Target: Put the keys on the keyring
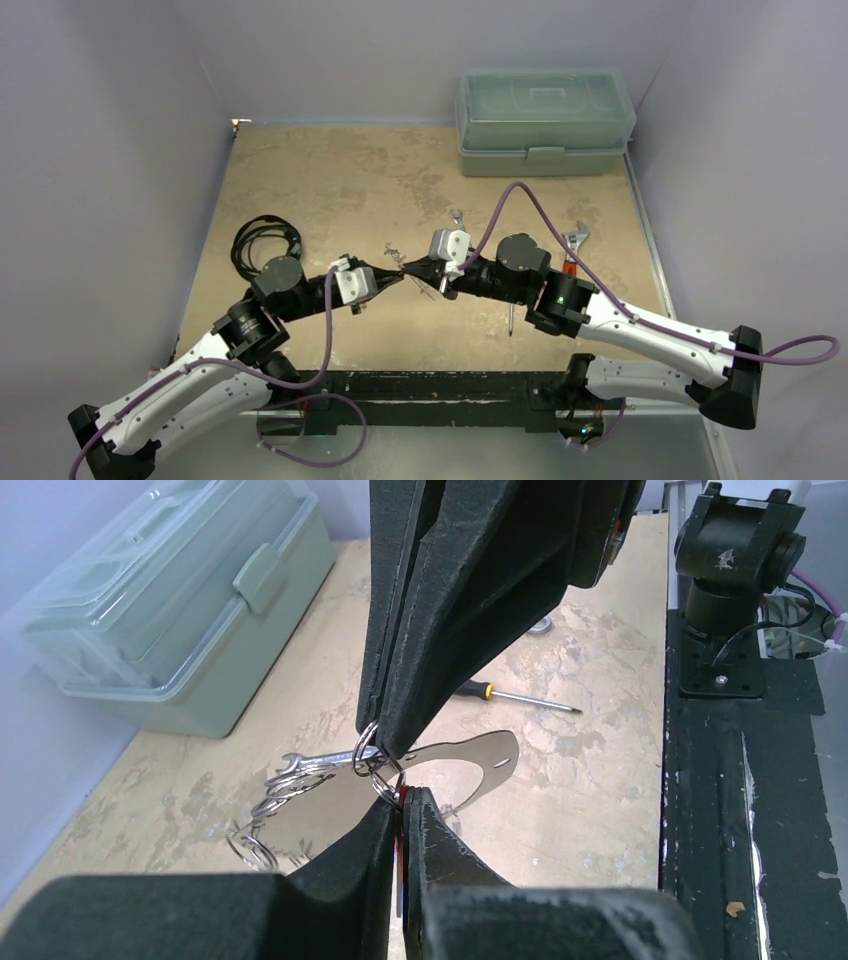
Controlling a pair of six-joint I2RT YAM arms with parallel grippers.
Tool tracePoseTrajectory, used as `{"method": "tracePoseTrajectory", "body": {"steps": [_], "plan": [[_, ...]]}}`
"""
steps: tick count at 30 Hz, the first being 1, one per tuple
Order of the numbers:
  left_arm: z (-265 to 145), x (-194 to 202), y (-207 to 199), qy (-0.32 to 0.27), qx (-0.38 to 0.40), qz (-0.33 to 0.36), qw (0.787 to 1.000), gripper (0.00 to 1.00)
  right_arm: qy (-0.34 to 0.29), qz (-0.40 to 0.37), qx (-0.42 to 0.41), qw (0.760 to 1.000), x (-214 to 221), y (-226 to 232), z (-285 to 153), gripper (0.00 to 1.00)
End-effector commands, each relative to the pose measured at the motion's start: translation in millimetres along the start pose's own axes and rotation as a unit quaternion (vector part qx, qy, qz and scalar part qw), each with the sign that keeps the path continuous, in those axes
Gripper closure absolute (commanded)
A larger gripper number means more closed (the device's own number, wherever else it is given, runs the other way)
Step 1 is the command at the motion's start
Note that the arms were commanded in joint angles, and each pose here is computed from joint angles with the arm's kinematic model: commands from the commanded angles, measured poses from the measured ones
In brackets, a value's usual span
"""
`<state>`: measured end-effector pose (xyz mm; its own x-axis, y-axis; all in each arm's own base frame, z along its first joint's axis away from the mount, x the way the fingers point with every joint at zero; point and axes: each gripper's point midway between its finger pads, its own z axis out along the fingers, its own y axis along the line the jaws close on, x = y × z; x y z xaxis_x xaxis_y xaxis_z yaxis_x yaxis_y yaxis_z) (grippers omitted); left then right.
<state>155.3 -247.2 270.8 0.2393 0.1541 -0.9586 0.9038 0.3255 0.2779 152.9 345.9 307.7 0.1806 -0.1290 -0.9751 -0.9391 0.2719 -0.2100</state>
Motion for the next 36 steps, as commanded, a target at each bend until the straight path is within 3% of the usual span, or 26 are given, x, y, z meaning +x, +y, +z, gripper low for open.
{"method": "tracePoseTrajectory", "body": {"steps": [1, 7, 16, 36], "plan": [[-4, -16, 16, -0.022, -0.041, 0.010, 0.999, 1.00, -0.051, 0.005, -0.014, 0.999, -29, 5, -6, 1.00], [-10, -16, 27, -0.022, -0.076, 0.017, 0.997, 1.00, -0.037, 0.012, -0.017, 0.999, -22, 8, -9, 1.00], [-8, -15, 23, -0.024, -0.063, 0.021, 0.998, 1.00, -0.008, 0.029, -0.021, 0.999, -3, 11, 1, 1.00], [1, -7, 9, -0.010, -0.017, 0.017, 1.000, 1.00, -0.050, 0.045, 0.036, 0.997, -30, -18, 6, 1.00]]}}
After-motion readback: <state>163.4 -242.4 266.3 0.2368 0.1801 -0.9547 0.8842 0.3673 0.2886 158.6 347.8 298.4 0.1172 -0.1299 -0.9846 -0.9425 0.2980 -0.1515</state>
